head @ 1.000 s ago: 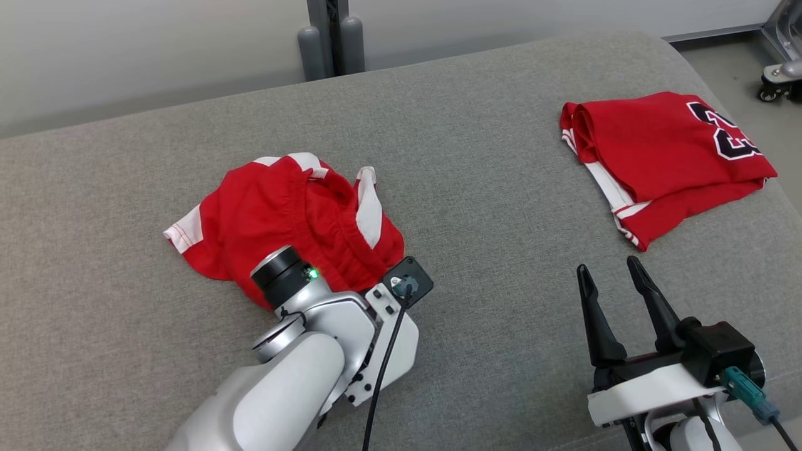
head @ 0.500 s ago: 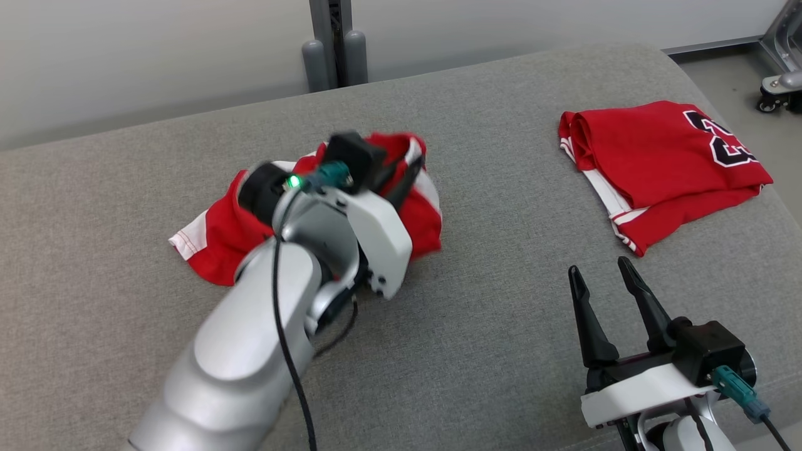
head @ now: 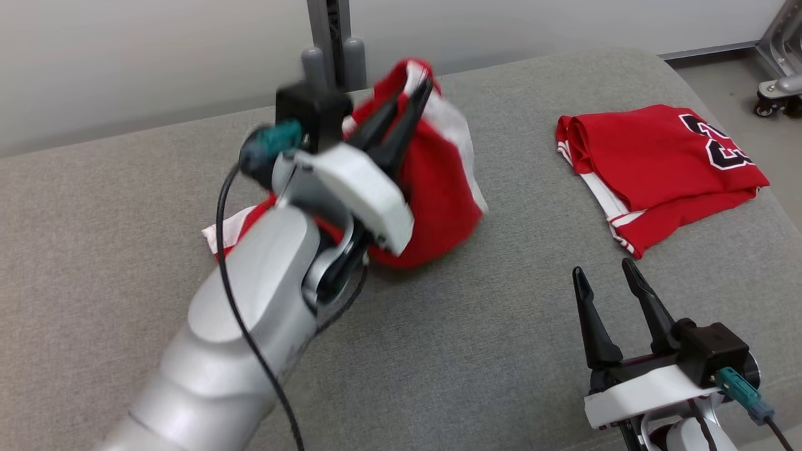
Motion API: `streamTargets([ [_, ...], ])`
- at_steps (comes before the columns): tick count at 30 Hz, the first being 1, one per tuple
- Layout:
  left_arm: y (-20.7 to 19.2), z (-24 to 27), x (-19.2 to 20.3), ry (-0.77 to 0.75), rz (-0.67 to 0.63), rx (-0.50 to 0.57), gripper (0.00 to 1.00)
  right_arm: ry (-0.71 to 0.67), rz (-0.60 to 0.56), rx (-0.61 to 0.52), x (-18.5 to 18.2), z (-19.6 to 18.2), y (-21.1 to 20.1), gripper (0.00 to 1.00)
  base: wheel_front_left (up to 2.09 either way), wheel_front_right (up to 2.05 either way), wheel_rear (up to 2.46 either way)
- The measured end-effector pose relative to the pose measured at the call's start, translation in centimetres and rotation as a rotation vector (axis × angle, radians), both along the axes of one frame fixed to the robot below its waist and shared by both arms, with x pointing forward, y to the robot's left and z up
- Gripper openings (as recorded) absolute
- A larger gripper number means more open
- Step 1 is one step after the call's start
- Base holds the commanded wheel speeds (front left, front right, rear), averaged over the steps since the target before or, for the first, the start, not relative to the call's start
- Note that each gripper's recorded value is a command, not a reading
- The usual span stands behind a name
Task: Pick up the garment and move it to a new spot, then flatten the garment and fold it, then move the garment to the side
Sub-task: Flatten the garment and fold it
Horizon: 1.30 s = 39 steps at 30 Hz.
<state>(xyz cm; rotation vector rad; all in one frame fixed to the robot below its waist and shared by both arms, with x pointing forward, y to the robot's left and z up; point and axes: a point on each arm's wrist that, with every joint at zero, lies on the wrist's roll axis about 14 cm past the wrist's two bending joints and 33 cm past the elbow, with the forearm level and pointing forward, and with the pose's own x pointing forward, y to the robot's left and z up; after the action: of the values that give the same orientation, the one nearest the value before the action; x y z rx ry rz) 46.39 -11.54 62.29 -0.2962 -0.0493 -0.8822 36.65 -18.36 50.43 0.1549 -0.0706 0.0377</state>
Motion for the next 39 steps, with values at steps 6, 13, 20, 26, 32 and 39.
streamTargets([
  [6, 6.0, -7.9, -0.5, 0.123, 0.153, 0.073, 0.00, 0.024, 0.026, 0.010, 0.3, -0.9, 0.9, 1.00, 0.00, 0.00, 0.00],
  [13, 14.1, -12.7, -1.7, 0.264, 0.383, 0.041, 0.00, 0.024, 0.087, 0.010, 1.2, -1.0, 2.9, 1.00, 0.00, 0.00, 0.00],
  [20, 19.3, -15.5, -4.1, 0.359, 0.532, -0.006, 0.12, 0.025, 0.121, 0.008, 1.2, -1.1, 3.8, 1.00, 0.00, 0.00, 0.00],
  [26, 20.7, -17.8, -6.6, 0.432, 0.573, -0.007, 0.49, 0.019, 0.141, 0.004, 1.0, -0.9, 4.4, 1.00, 0.00, 0.00, 0.00],
  [32, 21.5, -18.9, -7.9, 0.469, 0.623, -0.010, 1.00, 0.017, 0.149, 0.000, 0.3, -0.8, 4.5, 1.00, 0.00, 0.00, 0.00],
  [39, 23.1, -18.2, -8.4, 0.409, 0.691, 0.013, 1.00, 0.007, 0.155, -0.002, -0.3, -0.5, 4.7, 1.00, 0.00, 0.00, 0.00],
])
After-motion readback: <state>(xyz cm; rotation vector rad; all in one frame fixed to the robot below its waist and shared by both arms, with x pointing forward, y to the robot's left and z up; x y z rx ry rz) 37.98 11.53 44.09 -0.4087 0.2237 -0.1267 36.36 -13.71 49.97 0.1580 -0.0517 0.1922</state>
